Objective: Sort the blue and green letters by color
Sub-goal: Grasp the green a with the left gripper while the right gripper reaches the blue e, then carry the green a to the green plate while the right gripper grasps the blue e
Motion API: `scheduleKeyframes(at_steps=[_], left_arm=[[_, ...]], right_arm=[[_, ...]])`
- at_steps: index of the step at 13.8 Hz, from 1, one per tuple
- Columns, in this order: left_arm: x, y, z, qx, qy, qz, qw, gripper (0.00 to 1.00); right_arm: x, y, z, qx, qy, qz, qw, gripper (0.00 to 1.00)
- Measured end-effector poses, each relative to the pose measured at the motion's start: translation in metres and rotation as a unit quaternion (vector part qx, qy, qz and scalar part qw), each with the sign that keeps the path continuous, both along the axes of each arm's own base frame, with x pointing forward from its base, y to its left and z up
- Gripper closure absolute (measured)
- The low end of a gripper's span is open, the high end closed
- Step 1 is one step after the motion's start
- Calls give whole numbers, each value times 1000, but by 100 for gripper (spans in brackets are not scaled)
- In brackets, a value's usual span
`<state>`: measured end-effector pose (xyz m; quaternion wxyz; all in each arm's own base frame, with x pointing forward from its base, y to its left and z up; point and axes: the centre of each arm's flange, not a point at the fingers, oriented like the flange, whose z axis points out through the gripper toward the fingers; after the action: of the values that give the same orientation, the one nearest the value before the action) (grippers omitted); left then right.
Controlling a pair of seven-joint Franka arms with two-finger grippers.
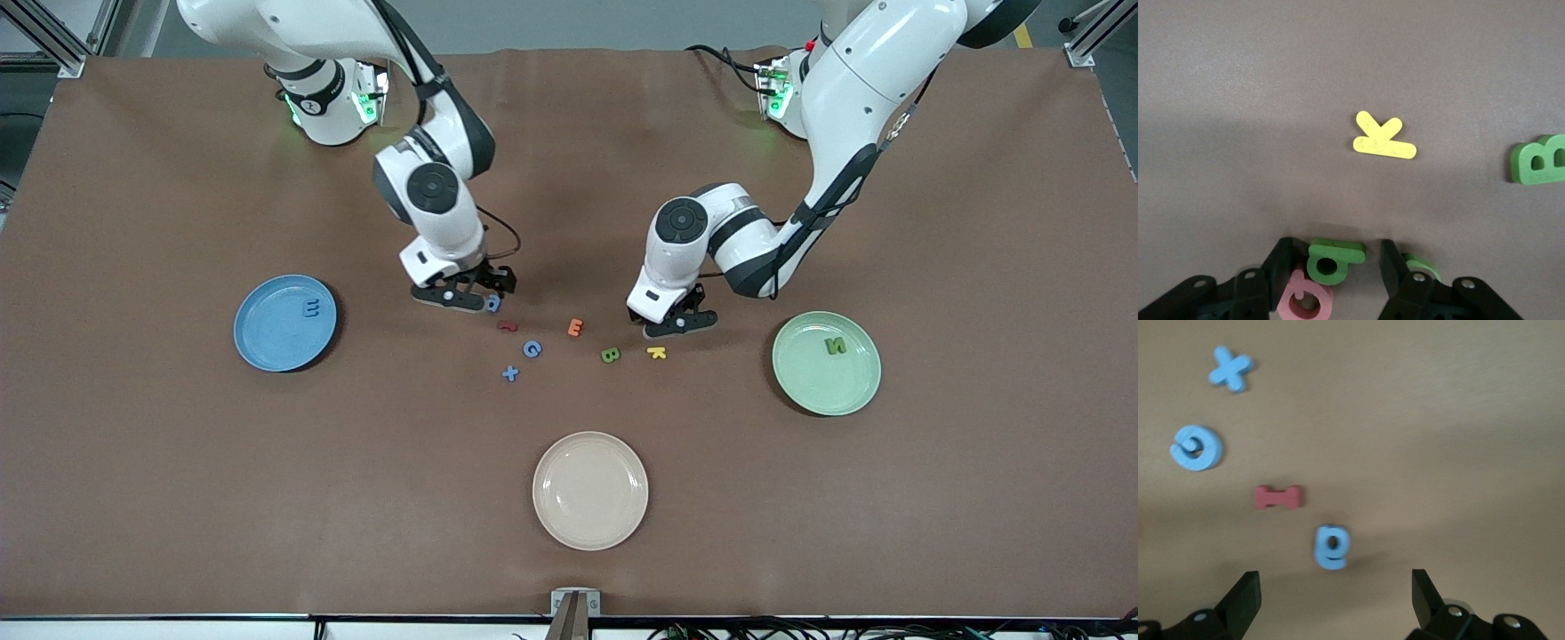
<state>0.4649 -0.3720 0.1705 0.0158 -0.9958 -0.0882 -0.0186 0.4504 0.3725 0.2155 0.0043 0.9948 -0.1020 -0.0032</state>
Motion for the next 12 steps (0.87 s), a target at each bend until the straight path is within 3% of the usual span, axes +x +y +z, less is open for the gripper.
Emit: scheduleKeyframes(at_steps=[2,3,7,10,12], left_arm=[[1,0,4,0,-3,0,1000,63],[1,0,4,0,-3,0,1000,65],[5,-1,7,-3,-7,2,1000,65],[32,9,34,-5,-33,13,999,65],[53,29,62,23,-45,8,999,65]], right_arm=[[3,11,-14,-4,2,5,1000,0],[4,13,-18,-5,3,5,1000,0],[5,12,-26,-10,6,-4,1000,0],[4,10,-35,-16,11,-6,1000,2],[3,9,-39,-18,14,-7,1000,6]])
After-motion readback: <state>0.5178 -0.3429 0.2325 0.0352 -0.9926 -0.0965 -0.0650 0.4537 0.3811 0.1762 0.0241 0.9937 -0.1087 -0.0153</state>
